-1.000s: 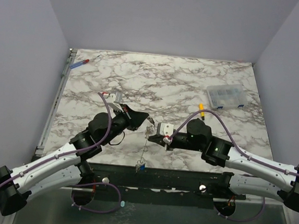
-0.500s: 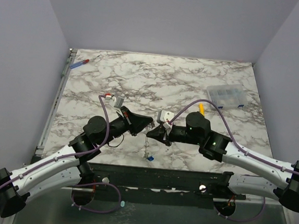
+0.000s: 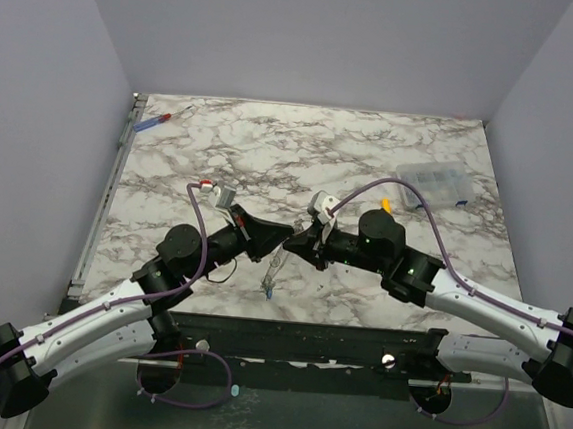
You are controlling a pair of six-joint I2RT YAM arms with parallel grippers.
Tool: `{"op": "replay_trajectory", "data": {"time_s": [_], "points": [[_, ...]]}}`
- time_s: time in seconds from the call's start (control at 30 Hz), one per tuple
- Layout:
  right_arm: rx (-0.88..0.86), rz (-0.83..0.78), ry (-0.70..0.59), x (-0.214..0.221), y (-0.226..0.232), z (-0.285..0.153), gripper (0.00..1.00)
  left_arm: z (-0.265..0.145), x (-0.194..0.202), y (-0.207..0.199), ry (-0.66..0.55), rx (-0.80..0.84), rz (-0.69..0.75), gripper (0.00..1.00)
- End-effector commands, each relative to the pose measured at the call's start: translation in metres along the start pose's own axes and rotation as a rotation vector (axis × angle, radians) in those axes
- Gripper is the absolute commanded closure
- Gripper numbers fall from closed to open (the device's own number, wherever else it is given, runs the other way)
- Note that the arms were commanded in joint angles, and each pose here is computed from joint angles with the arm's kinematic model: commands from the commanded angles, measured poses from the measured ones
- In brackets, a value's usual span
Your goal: Put the keys on the keyring
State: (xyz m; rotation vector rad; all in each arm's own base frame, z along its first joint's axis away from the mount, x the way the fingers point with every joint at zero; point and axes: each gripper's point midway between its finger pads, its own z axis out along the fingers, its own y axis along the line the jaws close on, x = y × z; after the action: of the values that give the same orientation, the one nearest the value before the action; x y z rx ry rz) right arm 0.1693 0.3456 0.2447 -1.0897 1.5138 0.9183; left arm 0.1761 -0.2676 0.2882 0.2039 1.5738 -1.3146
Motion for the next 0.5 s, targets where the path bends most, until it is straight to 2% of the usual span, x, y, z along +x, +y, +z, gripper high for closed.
{"op": "replay_trajectory", "data": {"time_s": [0.0, 0.47], "points": [[0.089, 0.026, -0.137, -0.038, -0.014, -0.007, 1.0, -0.002, -0.004, -0.002, -0.033, 0.01, -0.022, 1.0], [0.1, 0.031, -0.143, -0.034, -0.014, -0.012, 0.99, -0.004, -0.007, 0.008, -0.07, -0.04, -0.051, 1.0]]}}
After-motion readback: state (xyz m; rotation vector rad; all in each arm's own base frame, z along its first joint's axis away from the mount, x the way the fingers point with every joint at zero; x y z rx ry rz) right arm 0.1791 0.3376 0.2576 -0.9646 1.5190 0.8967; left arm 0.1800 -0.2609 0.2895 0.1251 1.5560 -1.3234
